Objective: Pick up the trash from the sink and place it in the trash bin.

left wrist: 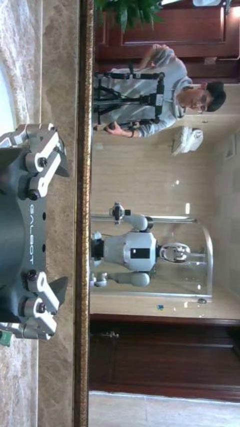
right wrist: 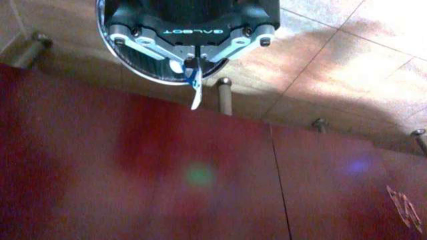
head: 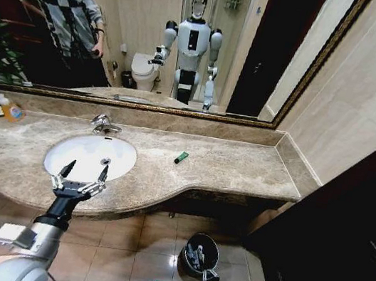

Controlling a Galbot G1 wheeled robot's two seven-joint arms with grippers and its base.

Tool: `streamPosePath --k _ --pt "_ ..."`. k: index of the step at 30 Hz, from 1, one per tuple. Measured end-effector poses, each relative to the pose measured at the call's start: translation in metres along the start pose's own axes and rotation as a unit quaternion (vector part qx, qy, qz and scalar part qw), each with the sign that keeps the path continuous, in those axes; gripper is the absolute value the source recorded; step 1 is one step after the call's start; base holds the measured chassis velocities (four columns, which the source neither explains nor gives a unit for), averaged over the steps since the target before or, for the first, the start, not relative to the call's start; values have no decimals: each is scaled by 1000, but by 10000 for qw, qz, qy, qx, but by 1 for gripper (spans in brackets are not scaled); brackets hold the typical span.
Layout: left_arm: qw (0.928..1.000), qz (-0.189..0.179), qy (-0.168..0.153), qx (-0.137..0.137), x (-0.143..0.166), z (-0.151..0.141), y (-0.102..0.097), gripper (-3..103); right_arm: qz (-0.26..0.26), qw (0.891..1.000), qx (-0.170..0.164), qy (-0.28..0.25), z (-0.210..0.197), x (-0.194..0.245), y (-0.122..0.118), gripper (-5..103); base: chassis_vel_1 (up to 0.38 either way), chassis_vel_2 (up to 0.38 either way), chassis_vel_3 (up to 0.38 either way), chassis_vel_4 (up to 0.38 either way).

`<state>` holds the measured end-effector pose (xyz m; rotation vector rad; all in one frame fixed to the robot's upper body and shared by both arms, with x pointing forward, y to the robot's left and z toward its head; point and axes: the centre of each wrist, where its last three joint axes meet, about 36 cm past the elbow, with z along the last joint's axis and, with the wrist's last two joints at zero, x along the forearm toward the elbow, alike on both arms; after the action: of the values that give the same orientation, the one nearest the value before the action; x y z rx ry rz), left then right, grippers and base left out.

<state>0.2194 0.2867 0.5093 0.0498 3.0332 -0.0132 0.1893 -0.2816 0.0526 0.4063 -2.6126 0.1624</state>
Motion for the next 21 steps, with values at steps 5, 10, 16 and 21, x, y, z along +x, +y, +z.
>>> streamPosePath --k 5,10,16,21 --pt "10000 0 0 0 0 0 0 100 54 9998 -92 183 10 -14 -2 0 0 0 0 0" --pt "10000 1 0 0 0 0 0 100 224 9990 -196 345 19 -25 -4 0 0 0 0 0" --pt "10000 0 0 0 0 0 0 100 241 9984 -211 462 22 -31 -4 0 0 0 0 0" --pt "10000 1 0 0 0 0 0 100 336 9979 -268 480 14 -48 0 0 0 0 0 0"
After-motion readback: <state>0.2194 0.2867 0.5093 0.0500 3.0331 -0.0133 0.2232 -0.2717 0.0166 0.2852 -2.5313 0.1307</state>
